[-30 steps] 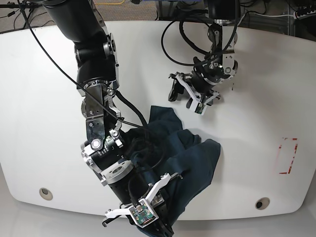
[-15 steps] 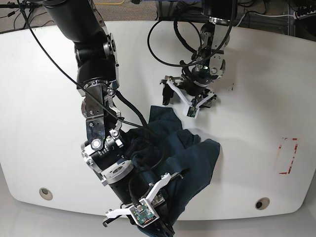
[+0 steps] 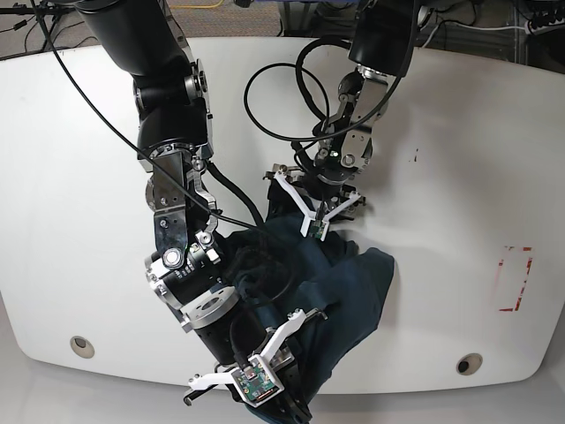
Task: Fold the T-shirt properly
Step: 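Pull both grippers apart to stretch the shirt out lengthwise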
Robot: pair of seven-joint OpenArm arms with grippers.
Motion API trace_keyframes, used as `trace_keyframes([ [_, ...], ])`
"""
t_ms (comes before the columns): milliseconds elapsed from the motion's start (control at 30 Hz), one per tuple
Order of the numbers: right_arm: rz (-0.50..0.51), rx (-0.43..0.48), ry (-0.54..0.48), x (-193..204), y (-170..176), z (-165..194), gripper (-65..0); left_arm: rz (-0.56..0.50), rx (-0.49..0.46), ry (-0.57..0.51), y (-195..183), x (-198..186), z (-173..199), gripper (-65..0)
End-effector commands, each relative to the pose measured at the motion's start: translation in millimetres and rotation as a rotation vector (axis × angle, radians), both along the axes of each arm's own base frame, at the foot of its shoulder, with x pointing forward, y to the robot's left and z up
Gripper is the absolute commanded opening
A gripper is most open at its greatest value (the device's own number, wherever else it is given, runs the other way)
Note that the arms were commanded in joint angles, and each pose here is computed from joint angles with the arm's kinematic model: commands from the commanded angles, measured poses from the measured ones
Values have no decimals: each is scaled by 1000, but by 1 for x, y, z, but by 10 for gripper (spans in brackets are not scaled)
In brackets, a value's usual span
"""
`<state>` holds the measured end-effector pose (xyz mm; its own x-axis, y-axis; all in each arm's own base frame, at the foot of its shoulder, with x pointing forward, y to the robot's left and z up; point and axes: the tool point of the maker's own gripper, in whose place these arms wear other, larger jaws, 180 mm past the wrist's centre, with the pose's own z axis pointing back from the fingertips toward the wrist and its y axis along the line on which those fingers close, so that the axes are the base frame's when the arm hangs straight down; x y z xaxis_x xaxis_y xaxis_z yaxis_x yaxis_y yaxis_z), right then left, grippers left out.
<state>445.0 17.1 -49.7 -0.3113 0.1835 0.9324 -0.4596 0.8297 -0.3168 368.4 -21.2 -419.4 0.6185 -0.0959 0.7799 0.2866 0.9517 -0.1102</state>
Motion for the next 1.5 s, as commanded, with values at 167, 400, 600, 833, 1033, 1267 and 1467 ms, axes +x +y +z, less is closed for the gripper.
trace_keyframes([
  [167, 10, 36, -61, -4, -2, 21, -647, -9, 27, 118, -1, -11, -31, -232],
  [400, 6, 36, -61, -4, -3, 21, -647, -10, 34, 137, -1, -13, -37, -560],
  [600, -5, 35, -59, -2, -5, 20, -647, 7, 52, 137, 14, -13, -40, -643],
  [833, -74, 77, -57, 6, -34, 24, -645, 135, 38, 135, 62, -19, -40, -650],
  [1033, -134, 111, -66, 12, -60, 31, -645, 255, 111, 32, 145, -21, -11, -650],
  [1267, -188, 64, -70, 23, -85, 35, -644, 321, 193, -110, 204, -28, 43, -650],
  [1467, -218, 32, -50, 40, -99, 35, -644, 375, 234, -269, 237, -22, 105, -650],
])
